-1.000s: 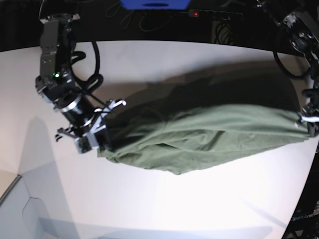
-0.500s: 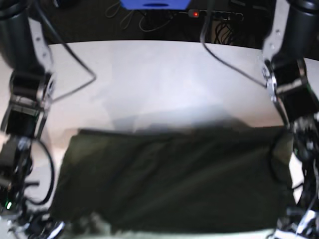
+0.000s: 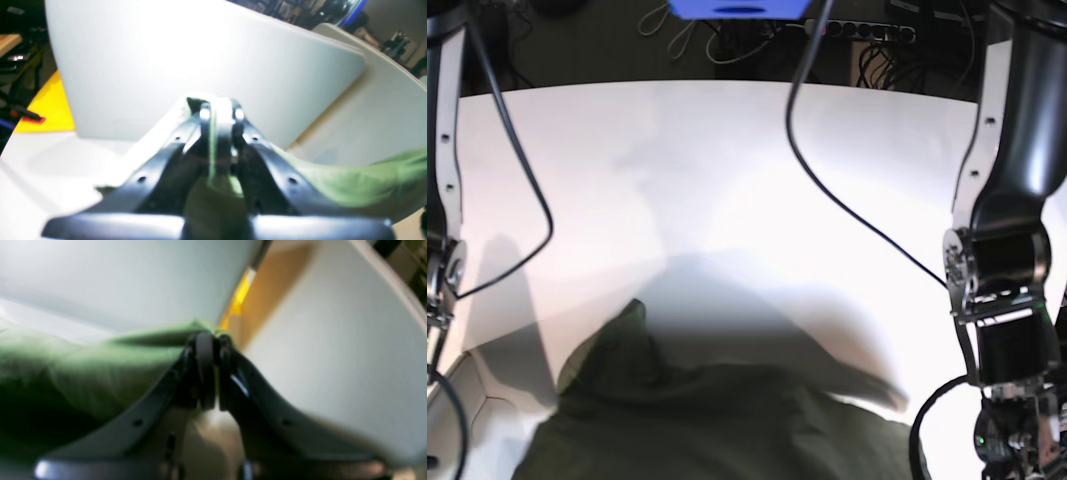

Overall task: Layout the t-shirt on the table in an organized manner, then fold the t-shirt properly
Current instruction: 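Lift the t-shirt with both grippers and swing it up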

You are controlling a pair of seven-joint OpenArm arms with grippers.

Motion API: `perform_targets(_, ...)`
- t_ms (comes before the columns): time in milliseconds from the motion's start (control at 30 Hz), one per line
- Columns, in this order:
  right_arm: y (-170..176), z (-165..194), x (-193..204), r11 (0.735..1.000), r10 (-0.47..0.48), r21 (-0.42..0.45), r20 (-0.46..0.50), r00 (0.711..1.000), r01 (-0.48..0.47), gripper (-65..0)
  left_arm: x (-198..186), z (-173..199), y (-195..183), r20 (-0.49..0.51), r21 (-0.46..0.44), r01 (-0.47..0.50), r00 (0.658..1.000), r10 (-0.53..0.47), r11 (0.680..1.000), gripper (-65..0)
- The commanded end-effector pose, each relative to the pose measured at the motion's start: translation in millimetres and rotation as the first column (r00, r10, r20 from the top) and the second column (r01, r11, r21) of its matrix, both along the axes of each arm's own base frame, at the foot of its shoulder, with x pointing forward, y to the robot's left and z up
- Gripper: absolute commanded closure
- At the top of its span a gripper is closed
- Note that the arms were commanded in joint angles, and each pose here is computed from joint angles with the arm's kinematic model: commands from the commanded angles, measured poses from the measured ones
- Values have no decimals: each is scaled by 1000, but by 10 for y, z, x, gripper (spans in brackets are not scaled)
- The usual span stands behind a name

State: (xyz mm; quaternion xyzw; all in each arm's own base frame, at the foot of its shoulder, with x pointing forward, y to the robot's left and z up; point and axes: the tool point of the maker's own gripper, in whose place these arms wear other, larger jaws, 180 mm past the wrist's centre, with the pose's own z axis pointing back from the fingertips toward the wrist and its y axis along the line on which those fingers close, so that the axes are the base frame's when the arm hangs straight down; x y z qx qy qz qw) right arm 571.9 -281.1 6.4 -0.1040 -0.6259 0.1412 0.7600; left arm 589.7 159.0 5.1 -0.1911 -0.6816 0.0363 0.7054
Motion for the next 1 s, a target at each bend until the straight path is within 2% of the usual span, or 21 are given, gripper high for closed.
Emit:
perform_targets(0,-70,652,-118,1000,-2,-8,163,987,3,0,-30,345,-29,82,-13,5,997,-4,1000,-3)
perform_targets(33,-104,670,-169,1000,-10,-21,169,986,13,0,-37,339,-30,84,-12,5,996,-4,1000,-3)
perform_targets(100,-169,509,-283,999,-30,-25,160,987,35,0,-51,57,-12,44,-6,0,999,0,1000,-2)
perform_targets(200,-268,178,-534,997,-71,-22,141,987,75,0,-202,-297,103,21,30,-22,1000,21,999,-2)
perform_targets(267,-311,-157,-727,994,-97,-30,107,990,101,0,-337,-683,147,-23,53,-29,999,30,998,-2)
perform_targets(400,-127,-936,-1067,996,-88,-16,24,996,88,0,-592,-1241,103,-91,78,-16,996,23,997,-2)
perform_targets(500,104,-1522,-1384,997,-71,31,-45,996,72,0,-871,-1640,147,-141,116,-13,990,29,993,-2)
perform_targets(667,510,-2412,-1877,995,9,102,-215,977,13,0,-1391,-2377,246,-267,126,-18,962,51,992,-2)
perform_targets(767,632,-2815,-2186,991,26,135,-307,951,17,0,-1760,-2871,377,-398,128,-26,914,75,991,-2)
perform_targets(833,697,-2991,-2346,988,32,151,-349,936,22,0,-1994,-3140,484,-497,128,-29,863,89,991,-2)
perform_targets(900,719,-3104,-2502,989,33,148,-381,924,25,0,-2230,-3417,586,-596,124,-33,797,101,992,-2)
perform_targets(967,746,-3221,-2664,989,36,144,-417,908,27,0,-2424,-3598,686,-658,117,-49,744,115,992,-2)
